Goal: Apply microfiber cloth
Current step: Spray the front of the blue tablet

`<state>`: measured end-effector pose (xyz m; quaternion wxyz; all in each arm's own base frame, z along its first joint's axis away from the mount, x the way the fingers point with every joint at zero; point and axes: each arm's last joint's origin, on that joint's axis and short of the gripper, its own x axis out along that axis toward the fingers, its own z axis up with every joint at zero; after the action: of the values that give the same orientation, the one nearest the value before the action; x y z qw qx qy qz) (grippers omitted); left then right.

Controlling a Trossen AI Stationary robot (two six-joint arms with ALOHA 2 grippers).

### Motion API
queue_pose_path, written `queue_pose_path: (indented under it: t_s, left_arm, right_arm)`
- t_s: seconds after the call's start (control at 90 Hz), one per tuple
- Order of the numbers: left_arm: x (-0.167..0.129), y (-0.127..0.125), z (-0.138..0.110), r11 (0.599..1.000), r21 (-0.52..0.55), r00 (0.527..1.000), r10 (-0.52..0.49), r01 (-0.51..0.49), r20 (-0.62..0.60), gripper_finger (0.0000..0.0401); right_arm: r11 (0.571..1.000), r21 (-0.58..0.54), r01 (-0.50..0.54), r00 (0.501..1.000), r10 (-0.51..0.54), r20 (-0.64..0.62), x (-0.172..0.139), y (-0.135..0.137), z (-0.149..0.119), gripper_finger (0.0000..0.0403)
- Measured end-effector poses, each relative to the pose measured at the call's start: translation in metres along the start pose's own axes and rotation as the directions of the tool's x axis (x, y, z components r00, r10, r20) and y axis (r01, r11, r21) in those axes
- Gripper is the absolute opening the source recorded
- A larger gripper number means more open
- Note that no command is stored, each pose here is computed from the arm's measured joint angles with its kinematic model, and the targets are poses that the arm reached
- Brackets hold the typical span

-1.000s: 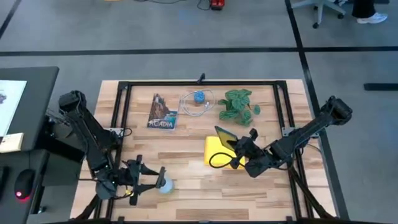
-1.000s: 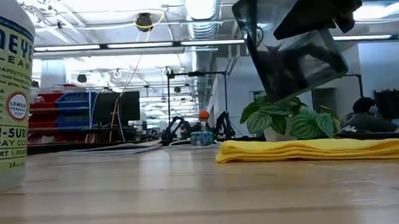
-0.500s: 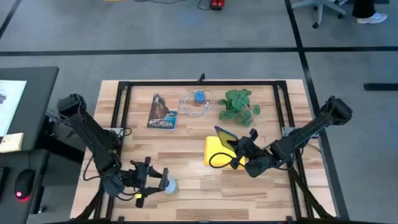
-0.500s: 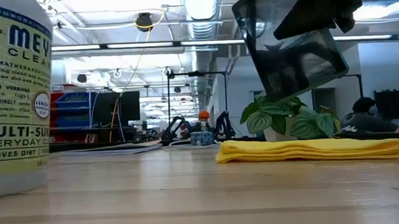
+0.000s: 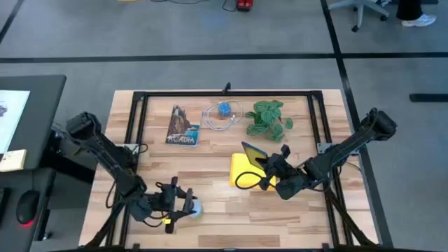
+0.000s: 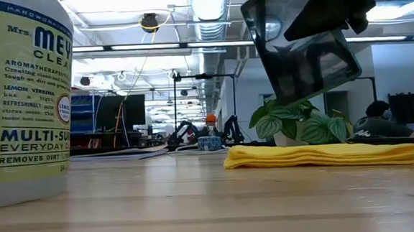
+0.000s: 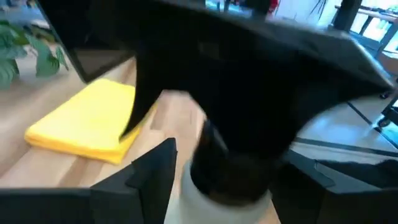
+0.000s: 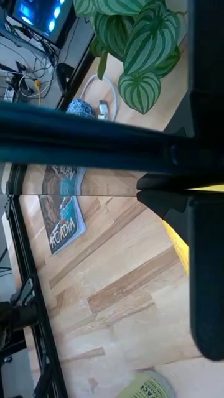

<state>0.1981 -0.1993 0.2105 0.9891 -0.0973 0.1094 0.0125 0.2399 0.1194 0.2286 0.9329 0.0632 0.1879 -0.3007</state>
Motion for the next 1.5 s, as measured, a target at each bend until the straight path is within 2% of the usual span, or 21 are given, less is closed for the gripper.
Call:
queue_pose_path:
  t_s: [0.1, 0.256, 0.389, 0.533, 0.811, 0.911, 1.011, 1.144, 1.289, 1.5]
  left_arm:
    - [0.006, 0.003, 0.0, 0.999, 0.034, 1.0, 0.009, -0.009, 0.004, 0.019]
    - [0.017, 0.01, 0.006, 0.991, 0.123, 0.999, -0.053, 0.054, -0.011, 0.0156]
    - [0.028, 0.017, 0.016, 0.961, 0.233, 0.989, -0.151, 0.147, 0.0, 0.0145]
    - [0.041, 0.03, 0.025, 0.929, 0.309, 0.977, -0.214, 0.201, 0.007, 0.0145]
    - [0.062, 0.061, 0.035, 0.852, 0.303, 0.901, -0.428, 0.428, -0.07, 0.0144]
    - [0.066, 0.07, 0.038, 0.832, 0.292, 0.879, -0.469, 0.471, -0.08, 0.0144]
    - [0.069, 0.077, 0.037, 0.847, 0.27, 0.889, -0.446, 0.457, -0.106, 0.0145]
    - [0.071, 0.083, 0.035, 0.886, 0.224, 0.913, -0.387, 0.407, -0.127, 0.0173]
    - [0.072, 0.086, 0.033, 0.896, 0.208, 0.917, -0.365, 0.393, -0.161, 0.0194]
    - [0.068, 0.088, 0.03, 0.907, 0.176, 0.913, -0.343, 0.383, -0.221, 0.0202]
  right_arm:
    - [1.0, 0.0, 0.0, 1.0, 0.0, 0.0, 0.0, 0.0, 0.0, 0.0016]
    - [1.0, -0.001, 0.0, 1.0, 0.0, 0.0, 0.0, 0.0, 0.0, 0.0016]
    - [1.0, -0.002, 0.0, 1.0, 0.0, 0.0, 0.0, 0.0, 0.0, 0.0016]
    - [1.0, -0.005, 0.0, 1.0, 0.0, 0.0, 0.0, 0.0, 0.0, 0.0016]
    - [1.0, -0.007, 0.001, 1.0, -0.001, -0.001, 0.0, 0.0, 0.0, 0.0016]
    - [1.0, -0.007, 0.001, 1.0, -0.001, -0.001, 0.0, 0.0, 0.0, 0.0016]
    - [1.0, -0.007, 0.001, 1.0, -0.001, -0.001, 0.0, 0.0, 0.0, 0.0016]
    - [1.0, -0.006, 0.003, 1.0, -0.003, -0.001, 0.0, 0.0, 0.0, 0.0016]
    - [1.0, -0.001, 0.014, 1.0, -0.014, -0.001, 0.003, -0.002, 0.001, 0.0016]
    - [1.0, 0.004, 0.021, 1.0, -0.021, -0.004, 0.006, -0.003, 0.002, 0.0018]
